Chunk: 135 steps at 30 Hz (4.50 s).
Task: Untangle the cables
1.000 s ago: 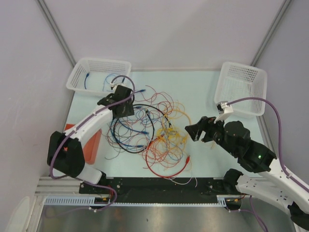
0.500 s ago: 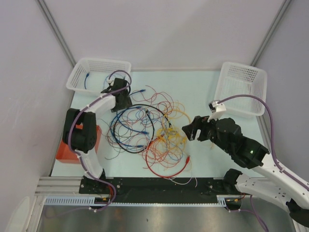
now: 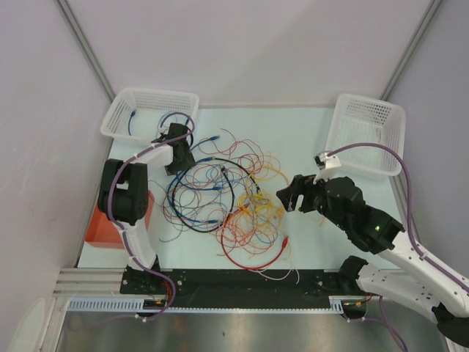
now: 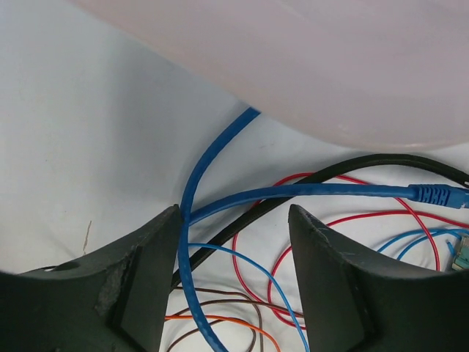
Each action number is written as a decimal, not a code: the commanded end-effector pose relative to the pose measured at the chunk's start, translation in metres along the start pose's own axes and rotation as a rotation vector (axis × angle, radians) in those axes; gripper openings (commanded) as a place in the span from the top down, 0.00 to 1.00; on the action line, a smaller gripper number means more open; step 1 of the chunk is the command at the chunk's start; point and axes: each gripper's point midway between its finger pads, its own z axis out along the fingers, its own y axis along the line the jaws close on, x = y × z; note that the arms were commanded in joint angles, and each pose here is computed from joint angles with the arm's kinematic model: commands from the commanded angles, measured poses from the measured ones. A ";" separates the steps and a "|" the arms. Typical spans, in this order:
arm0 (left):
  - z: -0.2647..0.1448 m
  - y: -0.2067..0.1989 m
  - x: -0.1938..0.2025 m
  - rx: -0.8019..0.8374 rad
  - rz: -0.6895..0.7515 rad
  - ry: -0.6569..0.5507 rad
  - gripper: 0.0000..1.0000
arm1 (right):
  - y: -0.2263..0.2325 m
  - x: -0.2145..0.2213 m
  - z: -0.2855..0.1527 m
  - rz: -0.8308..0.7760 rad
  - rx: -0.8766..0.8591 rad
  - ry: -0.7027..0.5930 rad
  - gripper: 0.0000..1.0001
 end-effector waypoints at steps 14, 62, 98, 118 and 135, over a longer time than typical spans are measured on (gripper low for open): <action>-0.006 0.013 0.057 -0.029 0.047 0.099 0.35 | 0.005 -0.008 -0.007 0.040 -0.038 -0.043 0.20; -0.339 -0.048 -0.074 0.379 0.022 -0.599 1.00 | 0.065 -0.060 -0.040 0.137 -0.325 -0.200 0.21; -0.068 0.037 -0.275 0.306 -1.082 -0.495 0.76 | 0.018 -0.039 0.017 0.071 -0.182 -0.057 0.20; -0.211 0.049 -0.198 0.377 -0.813 -0.597 0.29 | 0.026 -0.053 -0.038 0.132 -0.235 -0.147 0.20; -0.155 -0.029 0.094 0.295 0.034 -0.181 0.33 | 0.014 -0.027 -0.044 0.126 -0.172 -0.086 0.20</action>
